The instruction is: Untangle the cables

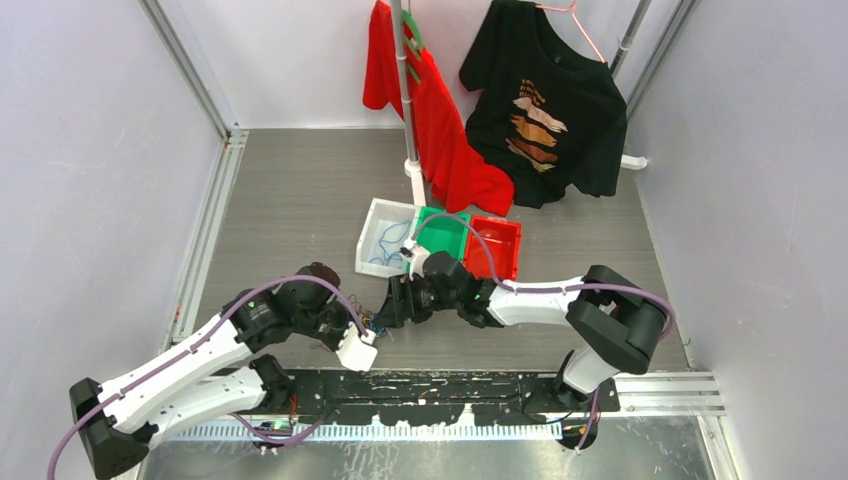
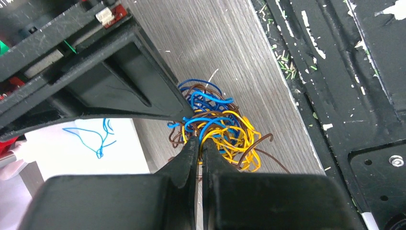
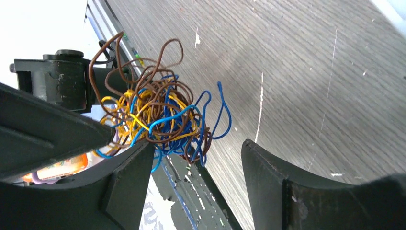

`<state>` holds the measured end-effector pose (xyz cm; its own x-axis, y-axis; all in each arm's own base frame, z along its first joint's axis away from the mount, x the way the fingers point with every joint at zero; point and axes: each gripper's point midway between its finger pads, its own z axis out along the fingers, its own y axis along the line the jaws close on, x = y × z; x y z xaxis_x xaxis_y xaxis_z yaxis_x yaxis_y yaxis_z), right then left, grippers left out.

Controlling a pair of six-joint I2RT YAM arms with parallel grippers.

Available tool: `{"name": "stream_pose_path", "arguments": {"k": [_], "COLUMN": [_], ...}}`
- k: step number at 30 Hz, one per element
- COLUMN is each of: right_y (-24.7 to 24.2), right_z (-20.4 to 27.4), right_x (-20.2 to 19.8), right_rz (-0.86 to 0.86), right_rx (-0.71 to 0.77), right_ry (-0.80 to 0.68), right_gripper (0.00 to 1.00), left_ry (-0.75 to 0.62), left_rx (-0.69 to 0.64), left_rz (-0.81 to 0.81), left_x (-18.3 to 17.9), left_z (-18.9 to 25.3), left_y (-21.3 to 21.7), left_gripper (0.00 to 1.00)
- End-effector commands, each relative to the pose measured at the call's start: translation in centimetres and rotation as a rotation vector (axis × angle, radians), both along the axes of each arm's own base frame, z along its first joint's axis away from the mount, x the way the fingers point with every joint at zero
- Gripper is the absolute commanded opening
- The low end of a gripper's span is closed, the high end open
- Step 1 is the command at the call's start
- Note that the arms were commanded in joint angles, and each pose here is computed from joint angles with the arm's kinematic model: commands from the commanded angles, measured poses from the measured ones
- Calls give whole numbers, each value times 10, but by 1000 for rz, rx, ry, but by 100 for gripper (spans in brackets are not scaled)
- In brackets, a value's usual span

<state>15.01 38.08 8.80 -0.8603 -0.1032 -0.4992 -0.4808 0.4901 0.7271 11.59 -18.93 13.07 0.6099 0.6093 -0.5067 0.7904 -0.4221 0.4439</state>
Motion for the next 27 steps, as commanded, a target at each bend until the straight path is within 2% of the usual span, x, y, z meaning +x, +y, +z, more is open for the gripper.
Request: {"name": "stream_pose_path", "arguments": {"k": [1,4,6,10,11,16,21,27], "right_y": [25,34,35,25,19,-20,-64,-98], "right_z": [31,34,29,20,18,7,3,-6], "right_x": [13,19,22,27,31,46,56,53], "right_rz": [11,-2,-17,-75,-105,-261,-399,-476], "right_rx": [109,123,96,50,29,-53,-196,-335], "right_ry": [-73,-68,-55,-35,-34,-37,-86,-81], "right_gripper": [71,60,45,6,2,1,1,1], "left_ry": [-7,-39,-72,-155,-179,-301,-397,-488], "left_rx": [-91,-141,-176,-245,-255,-269,-275,-246], "left_rz": [-25,-26,-21,3,16,59,112,253], "left_x": [-2,4,10,20,24,31,32,34], "left_z": [27,37,46,72,78,111,139,158], "left_y": [-14,-23,-28,-32,-31,-15,9,51], "left_gripper": [0,0,0,0,0,0,0,0]}}
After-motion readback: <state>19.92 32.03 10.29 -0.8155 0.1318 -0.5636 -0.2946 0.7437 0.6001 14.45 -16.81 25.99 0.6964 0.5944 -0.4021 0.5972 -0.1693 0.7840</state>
